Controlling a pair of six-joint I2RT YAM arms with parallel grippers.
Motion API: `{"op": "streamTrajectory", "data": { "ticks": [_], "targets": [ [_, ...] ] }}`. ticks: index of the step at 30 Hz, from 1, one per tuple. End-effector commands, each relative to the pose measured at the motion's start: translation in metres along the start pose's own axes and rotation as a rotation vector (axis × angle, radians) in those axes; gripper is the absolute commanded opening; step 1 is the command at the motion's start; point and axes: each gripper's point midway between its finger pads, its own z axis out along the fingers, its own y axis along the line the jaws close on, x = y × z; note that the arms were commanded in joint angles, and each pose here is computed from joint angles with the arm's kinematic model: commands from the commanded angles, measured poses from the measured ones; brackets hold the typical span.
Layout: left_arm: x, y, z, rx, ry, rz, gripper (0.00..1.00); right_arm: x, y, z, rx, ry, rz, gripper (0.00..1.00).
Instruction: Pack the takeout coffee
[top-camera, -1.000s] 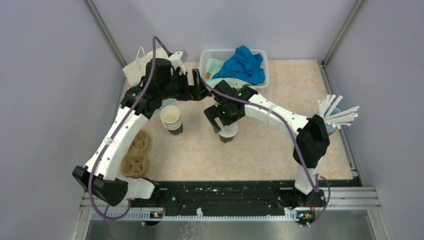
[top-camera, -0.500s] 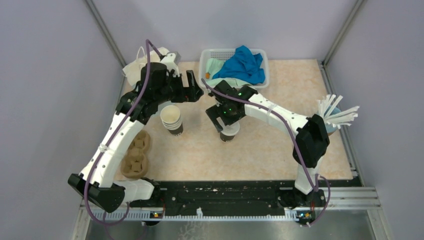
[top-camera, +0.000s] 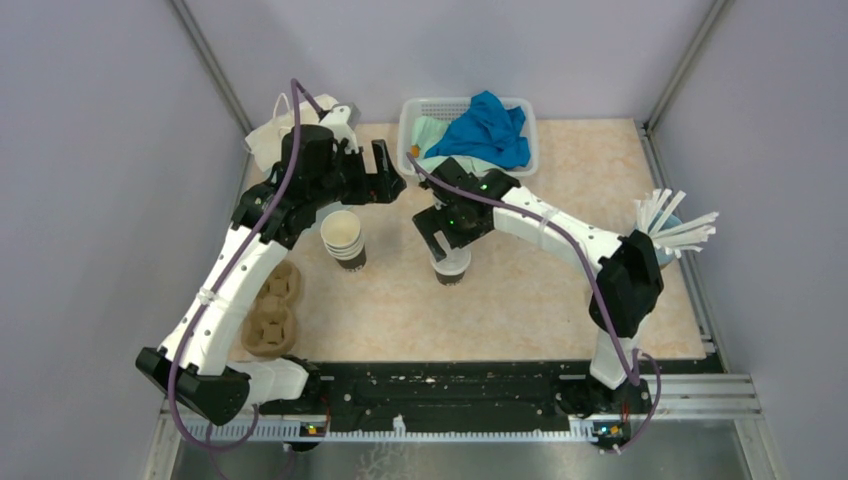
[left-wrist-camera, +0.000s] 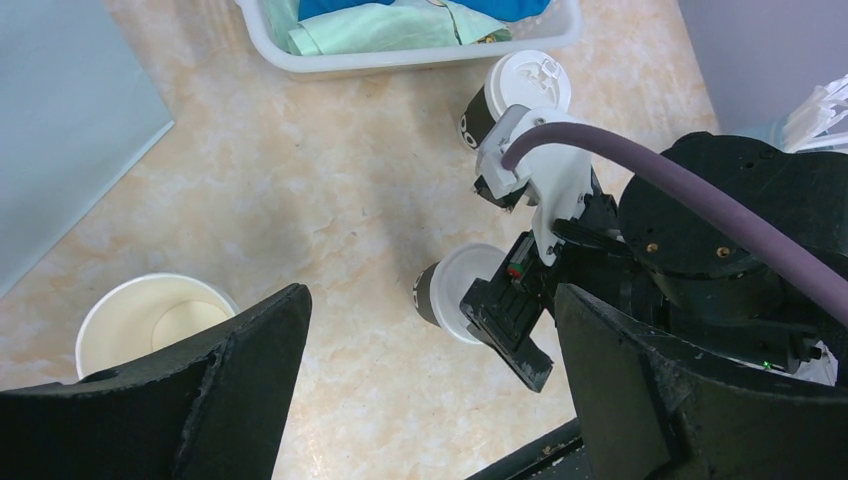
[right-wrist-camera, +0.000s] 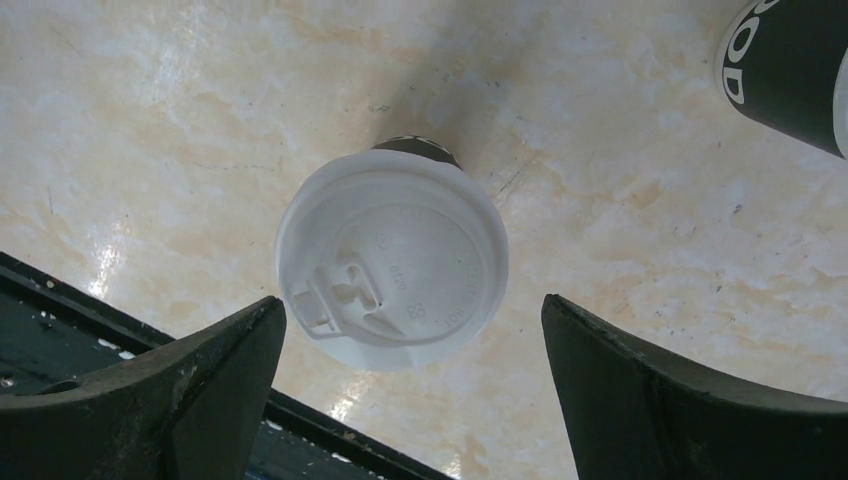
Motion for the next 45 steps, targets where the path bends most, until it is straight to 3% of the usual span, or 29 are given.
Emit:
{"op": "streamTrajectory", "data": {
  "ticks": [1,9,18,33,45],
  "targets": [
    [-0.014,-0.003,-0.005,0.009,-0.057,0.008,0.98,-0.01,-0.005,-0.011,-0.007,-0.061,0.027,0.99],
    [-0.015,-0.004,-0.003,0.013,-0.055,0.003,0.98,-0.008,0.004,-0.005,-0.059,-0.047,0.01,0.98],
    [-0.019,-0.004,-0.002,0.005,-0.067,0.002,0.98,-0.021,0.006,-0.03,-0.069,-0.096,0.006,0.98],
    [-0.024,-0.004,-0.001,0.0,-0.076,0.0,0.98,-0.007,0.019,-0.008,-0.084,-0.038,-0.031,0.98],
    [-0.022,-0.006,0.003,0.011,-0.066,-0.006,0.98,0.002,0.017,0.001,-0.07,-0.008,-0.036,0.9]
  ]
}}
